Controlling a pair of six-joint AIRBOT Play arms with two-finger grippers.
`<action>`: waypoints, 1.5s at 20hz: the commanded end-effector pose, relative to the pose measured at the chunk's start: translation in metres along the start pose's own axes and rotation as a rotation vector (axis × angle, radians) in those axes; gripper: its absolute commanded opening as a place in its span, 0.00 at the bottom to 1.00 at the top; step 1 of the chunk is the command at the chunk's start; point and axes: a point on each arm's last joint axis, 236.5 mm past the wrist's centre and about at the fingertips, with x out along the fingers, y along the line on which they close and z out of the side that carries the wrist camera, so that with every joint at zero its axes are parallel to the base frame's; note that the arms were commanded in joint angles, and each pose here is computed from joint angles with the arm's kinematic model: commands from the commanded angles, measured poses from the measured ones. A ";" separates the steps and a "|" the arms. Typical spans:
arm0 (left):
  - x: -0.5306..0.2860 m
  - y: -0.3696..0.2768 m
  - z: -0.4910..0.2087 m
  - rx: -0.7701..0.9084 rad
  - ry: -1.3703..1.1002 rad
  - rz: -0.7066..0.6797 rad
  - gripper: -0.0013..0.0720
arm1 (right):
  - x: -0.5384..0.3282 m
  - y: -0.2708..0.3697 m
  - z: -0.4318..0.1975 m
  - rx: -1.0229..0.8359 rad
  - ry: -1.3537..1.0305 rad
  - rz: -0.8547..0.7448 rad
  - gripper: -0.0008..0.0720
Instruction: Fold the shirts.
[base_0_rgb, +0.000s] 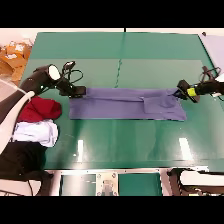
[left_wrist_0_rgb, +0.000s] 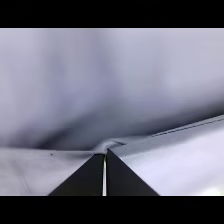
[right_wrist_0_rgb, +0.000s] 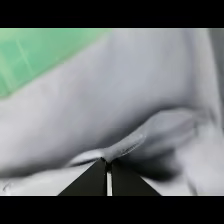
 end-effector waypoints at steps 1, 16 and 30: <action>0.014 0.010 0.046 0.010 -0.123 0.002 0.76 | 0.037 0.001 0.025 -0.020 0.021 -0.002 0.35; -0.039 -0.021 0.073 -0.066 -0.120 -0.144 0.99 | 0.020 -0.091 0.006 -0.054 0.282 0.355 0.98; -0.029 -0.083 0.064 -0.002 -0.098 -0.292 0.05 | -0.032 0.032 -0.009 -0.384 0.308 0.357 0.04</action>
